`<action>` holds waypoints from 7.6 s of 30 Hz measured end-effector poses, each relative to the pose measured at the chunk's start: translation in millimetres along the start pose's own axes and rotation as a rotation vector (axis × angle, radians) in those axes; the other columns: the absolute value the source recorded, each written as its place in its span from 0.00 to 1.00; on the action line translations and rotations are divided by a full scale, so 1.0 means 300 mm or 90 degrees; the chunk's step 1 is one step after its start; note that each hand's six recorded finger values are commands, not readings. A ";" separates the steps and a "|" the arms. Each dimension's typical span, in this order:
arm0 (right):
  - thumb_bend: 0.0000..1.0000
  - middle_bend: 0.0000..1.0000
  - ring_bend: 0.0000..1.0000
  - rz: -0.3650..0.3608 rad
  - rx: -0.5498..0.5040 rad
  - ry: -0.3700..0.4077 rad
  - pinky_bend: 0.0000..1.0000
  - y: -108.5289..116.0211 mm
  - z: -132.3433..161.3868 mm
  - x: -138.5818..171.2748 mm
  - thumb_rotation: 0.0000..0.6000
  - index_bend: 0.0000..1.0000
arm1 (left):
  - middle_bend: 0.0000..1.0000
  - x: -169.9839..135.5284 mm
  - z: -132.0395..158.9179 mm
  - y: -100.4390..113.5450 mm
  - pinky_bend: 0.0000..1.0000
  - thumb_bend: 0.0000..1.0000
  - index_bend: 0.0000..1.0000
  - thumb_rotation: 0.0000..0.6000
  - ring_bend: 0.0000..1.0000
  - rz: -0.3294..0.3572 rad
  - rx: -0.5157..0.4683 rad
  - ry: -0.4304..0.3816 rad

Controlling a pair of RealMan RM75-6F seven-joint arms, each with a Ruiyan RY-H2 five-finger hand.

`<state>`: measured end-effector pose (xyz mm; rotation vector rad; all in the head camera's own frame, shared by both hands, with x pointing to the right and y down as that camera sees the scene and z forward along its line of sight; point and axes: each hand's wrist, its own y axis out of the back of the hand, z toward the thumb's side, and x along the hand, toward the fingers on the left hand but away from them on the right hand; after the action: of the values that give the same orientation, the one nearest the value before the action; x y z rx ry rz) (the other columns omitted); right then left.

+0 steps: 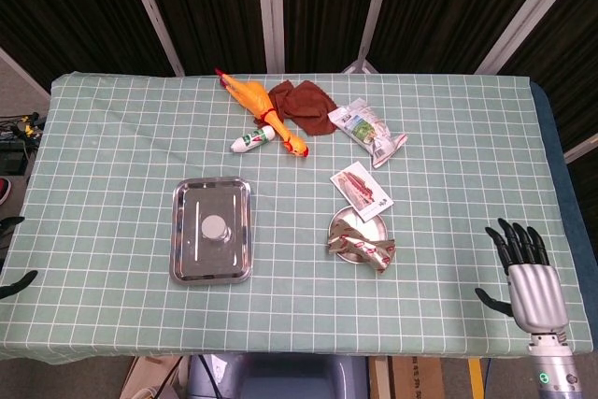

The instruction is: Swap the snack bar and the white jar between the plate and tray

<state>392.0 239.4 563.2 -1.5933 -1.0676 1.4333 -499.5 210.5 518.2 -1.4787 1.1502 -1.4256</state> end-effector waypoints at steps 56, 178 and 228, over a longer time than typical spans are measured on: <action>0.13 0.30 0.32 0.222 -0.081 0.018 0.00 -0.358 0.592 -0.370 1.00 0.27 | 0.00 0.000 -0.047 0.023 0.08 0.18 0.24 1.00 0.00 0.005 -0.010 0.054; 0.33 0.07 0.01 -0.061 -0.007 -0.080 0.00 0.038 0.019 -0.147 1.00 0.12 | 0.01 0.192 0.191 -0.035 0.15 0.15 0.23 1.00 0.00 -0.065 0.040 -0.052; 0.30 0.07 0.01 -0.079 -0.006 -0.135 0.00 0.060 -0.137 -0.042 1.00 0.12 | 0.23 0.376 0.783 -0.560 0.31 0.28 0.39 1.00 0.17 -0.208 0.104 -0.225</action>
<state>434.3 221.1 556.1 -1.3771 -1.2742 1.5391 -253.5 139.1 693.2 -1.7688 0.5822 -1.3565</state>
